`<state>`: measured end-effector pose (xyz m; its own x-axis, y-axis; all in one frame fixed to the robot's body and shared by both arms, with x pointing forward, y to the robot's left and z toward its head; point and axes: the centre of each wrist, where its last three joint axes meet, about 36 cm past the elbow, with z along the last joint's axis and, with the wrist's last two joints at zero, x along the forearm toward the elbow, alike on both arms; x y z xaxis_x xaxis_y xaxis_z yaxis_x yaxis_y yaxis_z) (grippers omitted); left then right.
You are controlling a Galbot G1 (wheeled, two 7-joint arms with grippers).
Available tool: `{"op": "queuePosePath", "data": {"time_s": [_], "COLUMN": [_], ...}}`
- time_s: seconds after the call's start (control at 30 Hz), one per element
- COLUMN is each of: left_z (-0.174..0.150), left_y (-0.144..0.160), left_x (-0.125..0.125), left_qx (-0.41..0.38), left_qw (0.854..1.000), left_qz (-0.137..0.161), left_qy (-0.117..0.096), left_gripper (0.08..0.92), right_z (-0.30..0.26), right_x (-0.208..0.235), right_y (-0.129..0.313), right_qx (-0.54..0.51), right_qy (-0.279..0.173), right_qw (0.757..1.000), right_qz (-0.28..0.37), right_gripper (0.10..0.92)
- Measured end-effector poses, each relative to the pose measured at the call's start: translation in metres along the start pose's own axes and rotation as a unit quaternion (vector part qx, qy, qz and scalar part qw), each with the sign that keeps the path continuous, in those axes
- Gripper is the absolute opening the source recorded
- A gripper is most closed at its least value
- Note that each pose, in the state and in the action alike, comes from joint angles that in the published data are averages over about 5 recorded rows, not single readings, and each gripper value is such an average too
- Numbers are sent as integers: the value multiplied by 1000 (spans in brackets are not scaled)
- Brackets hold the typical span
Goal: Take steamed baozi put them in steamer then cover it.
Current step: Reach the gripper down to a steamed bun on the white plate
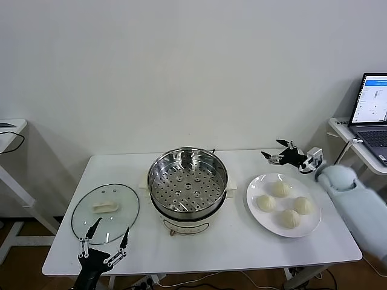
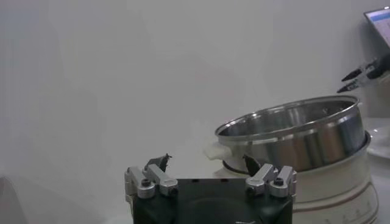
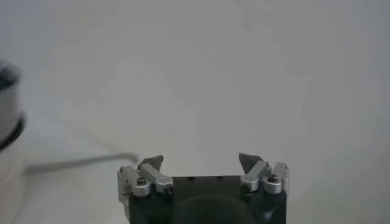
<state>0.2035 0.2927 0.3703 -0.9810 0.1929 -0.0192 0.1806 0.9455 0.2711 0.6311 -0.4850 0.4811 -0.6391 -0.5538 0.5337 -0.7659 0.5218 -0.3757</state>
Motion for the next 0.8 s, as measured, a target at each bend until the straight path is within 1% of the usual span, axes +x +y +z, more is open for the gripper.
{"op": "queuePosePath", "data": {"time_s": [0.1, 0.2, 0.33, 0.43, 0.6, 0.8], "left_z": [0, 0, 0, 0, 2, 5], "left_y": [-2, -3, -4, -3, -3, -5], "left_x": [0, 0, 2, 3, 4, 6], "left_qx": [2, 5, 5, 5, 6, 9], "left_qw": [1000, 1000, 1000, 1000, 1000, 1000], "left_qz": [-1, -2, -5, -7, -10, -12], "left_qy": [0, 1, 2, 3, 6, 11], "left_gripper": [823, 823, 823, 823, 823, 823], "right_z": [-11, -21, -29, -30, -31, -30], "right_x": [3, 3, -4, -12, -26, -43], "right_y": [-17, -30, -39, -40, -42, -39], "right_qx": [60, 111, 162, 187, 214, 233], "right_qy": [48, 100, 167, 206, 247, 273], "right_qw": [995, 982, 959, 942, 921, 905], "right_qz": [-69, -119, -163, -187, -211, -229], "right_gripper": [823, 823, 823, 823, 823, 823]}}
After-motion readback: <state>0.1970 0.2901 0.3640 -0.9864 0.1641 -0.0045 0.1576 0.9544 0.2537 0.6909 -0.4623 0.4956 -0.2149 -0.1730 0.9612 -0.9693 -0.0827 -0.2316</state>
